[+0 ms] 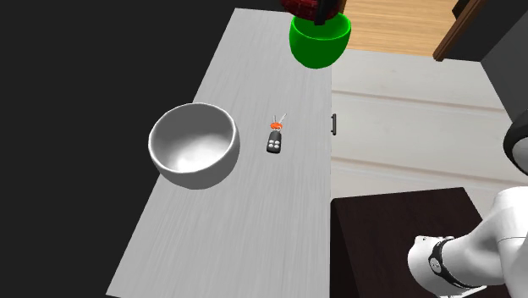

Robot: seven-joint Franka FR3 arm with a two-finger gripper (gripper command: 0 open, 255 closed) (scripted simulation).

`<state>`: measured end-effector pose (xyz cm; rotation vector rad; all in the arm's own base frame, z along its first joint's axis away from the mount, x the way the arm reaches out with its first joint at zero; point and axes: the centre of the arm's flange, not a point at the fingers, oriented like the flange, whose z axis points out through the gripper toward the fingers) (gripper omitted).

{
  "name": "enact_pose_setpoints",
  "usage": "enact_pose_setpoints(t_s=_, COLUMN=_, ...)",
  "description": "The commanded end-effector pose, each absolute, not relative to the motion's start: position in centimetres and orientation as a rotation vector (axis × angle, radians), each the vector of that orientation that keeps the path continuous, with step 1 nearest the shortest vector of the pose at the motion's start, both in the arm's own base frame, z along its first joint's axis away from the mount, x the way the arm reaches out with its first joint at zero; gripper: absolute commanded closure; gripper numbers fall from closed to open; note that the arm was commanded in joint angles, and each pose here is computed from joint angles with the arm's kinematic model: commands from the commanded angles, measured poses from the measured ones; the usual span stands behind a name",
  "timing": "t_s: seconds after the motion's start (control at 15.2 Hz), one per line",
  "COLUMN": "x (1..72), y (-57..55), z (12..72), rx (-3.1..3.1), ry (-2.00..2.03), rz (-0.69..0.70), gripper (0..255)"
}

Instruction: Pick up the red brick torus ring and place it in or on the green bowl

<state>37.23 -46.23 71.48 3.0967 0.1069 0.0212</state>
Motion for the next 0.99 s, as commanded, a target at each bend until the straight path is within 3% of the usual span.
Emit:
enact_pose_setpoints(t_s=0.0, x=35.4, y=-48.3, z=71.5, rx=3.096, ry=0.11, rz=0.022, gripper=255)
enact_pose_setpoints(t_s=0.4, x=30.7, y=-53.9, z=71.7, rx=3.096, ry=0.11, rz=0.022, gripper=255)
enact_pose_setpoints(t_s=0.92, x=30.7, y=-53.9, z=67.5, rx=3.096, ry=0.11, rz=0.022, gripper=255)
